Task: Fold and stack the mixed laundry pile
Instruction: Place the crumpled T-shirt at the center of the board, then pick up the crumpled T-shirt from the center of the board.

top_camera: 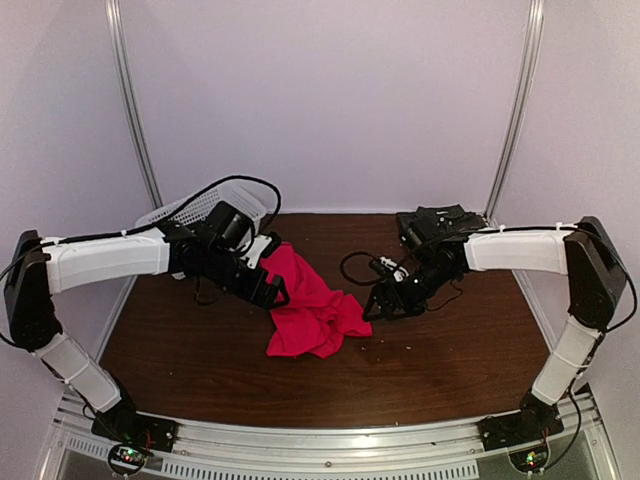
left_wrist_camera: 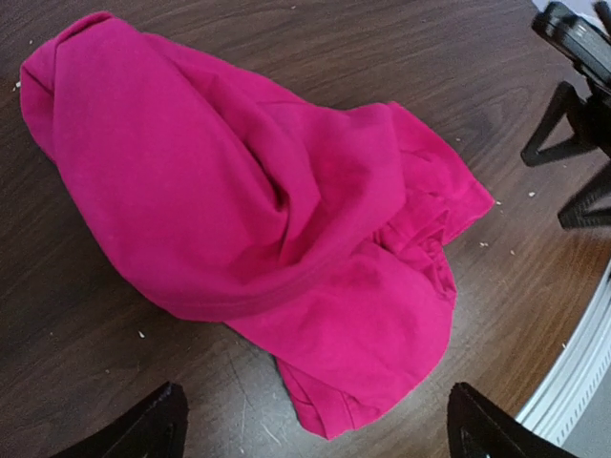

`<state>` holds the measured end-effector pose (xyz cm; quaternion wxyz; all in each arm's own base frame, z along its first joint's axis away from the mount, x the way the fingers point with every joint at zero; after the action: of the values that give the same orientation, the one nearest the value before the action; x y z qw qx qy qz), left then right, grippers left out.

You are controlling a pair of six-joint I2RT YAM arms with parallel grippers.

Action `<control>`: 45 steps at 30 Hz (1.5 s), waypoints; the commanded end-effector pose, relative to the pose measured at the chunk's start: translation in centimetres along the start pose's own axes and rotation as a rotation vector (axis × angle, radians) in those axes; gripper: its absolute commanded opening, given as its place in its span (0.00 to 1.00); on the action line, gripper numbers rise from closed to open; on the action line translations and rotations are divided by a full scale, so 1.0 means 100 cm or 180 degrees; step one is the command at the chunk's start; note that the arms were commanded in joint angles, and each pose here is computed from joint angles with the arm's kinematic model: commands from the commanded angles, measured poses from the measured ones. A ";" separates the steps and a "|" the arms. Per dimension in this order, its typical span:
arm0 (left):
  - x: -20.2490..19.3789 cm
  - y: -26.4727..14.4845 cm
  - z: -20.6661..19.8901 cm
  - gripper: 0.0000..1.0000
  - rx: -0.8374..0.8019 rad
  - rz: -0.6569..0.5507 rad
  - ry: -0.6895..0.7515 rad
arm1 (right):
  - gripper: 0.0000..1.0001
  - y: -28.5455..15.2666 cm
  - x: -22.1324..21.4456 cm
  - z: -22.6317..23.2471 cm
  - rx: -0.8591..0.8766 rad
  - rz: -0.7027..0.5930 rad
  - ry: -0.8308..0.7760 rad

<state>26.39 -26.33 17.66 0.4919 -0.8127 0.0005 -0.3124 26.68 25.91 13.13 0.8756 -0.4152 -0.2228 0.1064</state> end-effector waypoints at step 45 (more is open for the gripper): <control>0.068 0.067 -0.111 0.88 -0.1114 -0.1348 0.0912 | 0.00 -0.110 0.057 0.052 -0.0468 -0.1255 -0.0028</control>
<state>27.79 -36.53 16.78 0.3478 -0.8045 -0.0008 -0.4815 29.00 24.64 24.34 0.8409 -0.4418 -0.3063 -0.0623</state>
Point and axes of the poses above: each gripper's point midway between its finger pads, its own y axis out along the fingers, its own z axis along the line the jaws close on, x = y × z, the point moved 5 cm from there along -y, back along the fingers, and after that the axes turned 4 degrees about -y, right-handed, at the moved point
